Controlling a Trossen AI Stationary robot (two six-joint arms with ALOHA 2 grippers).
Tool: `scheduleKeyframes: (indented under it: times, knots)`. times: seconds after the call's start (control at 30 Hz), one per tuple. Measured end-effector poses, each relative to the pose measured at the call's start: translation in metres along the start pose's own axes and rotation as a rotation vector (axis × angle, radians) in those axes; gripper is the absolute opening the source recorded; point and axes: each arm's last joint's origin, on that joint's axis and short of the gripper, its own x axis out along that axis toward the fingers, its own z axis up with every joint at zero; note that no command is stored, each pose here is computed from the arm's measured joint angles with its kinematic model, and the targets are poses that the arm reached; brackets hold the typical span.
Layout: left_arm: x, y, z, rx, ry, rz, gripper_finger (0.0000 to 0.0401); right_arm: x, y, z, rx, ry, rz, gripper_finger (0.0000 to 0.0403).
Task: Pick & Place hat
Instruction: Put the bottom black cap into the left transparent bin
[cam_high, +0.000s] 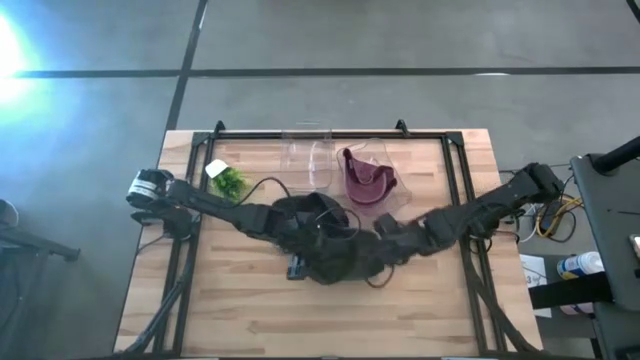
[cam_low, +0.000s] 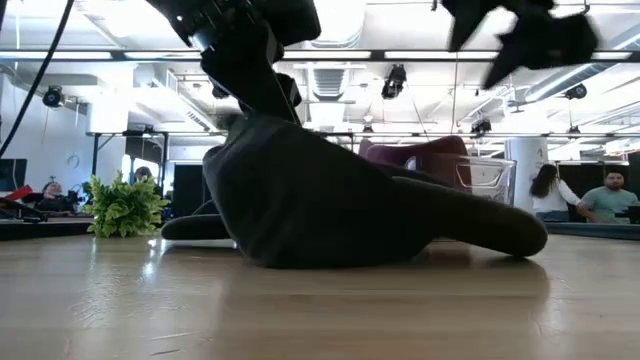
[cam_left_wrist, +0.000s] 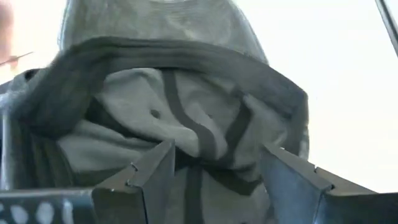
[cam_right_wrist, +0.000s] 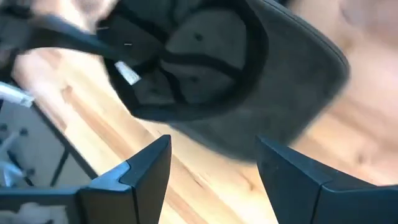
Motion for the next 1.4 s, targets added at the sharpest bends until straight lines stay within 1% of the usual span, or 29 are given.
scheduleKeyframes:
  times: [0.1, 0.23, 0.3, 0.4, 0.47, 0.57, 0.7, 0.87, 0.97, 1.1, 1.23, 1.4]
  knots:
    - [0.000, -0.008, -0.002, 0.012, 0.008, -0.002, 0.0222, 0.005, -0.009, -0.027, 0.081, 0.003, -0.031, 0.0224]
    - [0.003, -0.016, -0.007, 0.009, 0.019, -0.012, 0.0222, 0.021, -0.034, -0.064, 0.220, 0.001, -0.092, 0.0224]
    - [0.006, -0.020, -0.014, 0.002, 0.038, -0.017, 0.0222, 0.033, -0.046, -0.076, 0.300, -0.025, -0.055, 0.0224]
    - [0.011, -0.024, -0.029, -0.019, 0.083, -0.003, 0.0222, 0.050, -0.061, -0.081, 0.387, -0.099, 0.044, 0.0224]
    - [0.015, -0.025, -0.039, -0.062, 0.113, 0.019, 0.0222, 0.058, -0.067, -0.081, 0.382, -0.153, 0.092, 0.0224]
    - [0.019, -0.025, -0.054, -0.161, 0.160, 0.038, 0.0222, 0.063, -0.079, -0.075, 0.339, -0.231, 0.064, 0.0224]
    - [0.025, -0.023, -0.071, -0.275, 0.188, 0.071, 0.0222, 0.065, -0.084, -0.073, 0.297, -0.230, 0.065, 0.0224]
    - [0.030, -0.019, -0.090, -0.353, 0.231, 0.117, 0.0222, 0.075, -0.087, -0.076, 0.312, -0.215, 0.174, 0.0224]
    - [0.034, -0.018, -0.096, -0.400, 0.217, 0.127, 0.0222, 0.086, -0.094, -0.075, 0.329, -0.248, 0.206, 0.0224]
    - [0.039, -0.018, -0.097, -0.431, 0.172, 0.115, 0.0222, 0.094, -0.094, -0.072, 0.351, -0.264, 0.297, 0.0224]
    - [0.045, -0.018, -0.093, -0.436, 0.113, 0.100, 0.0222, 0.098, -0.088, -0.068, 0.318, -0.271, 0.378, 0.0224]
    - [0.051, -0.019, -0.085, -0.442, 0.079, 0.086, 0.0222, 0.111, -0.084, -0.066, 0.271, -0.204, 0.346, 0.0219]
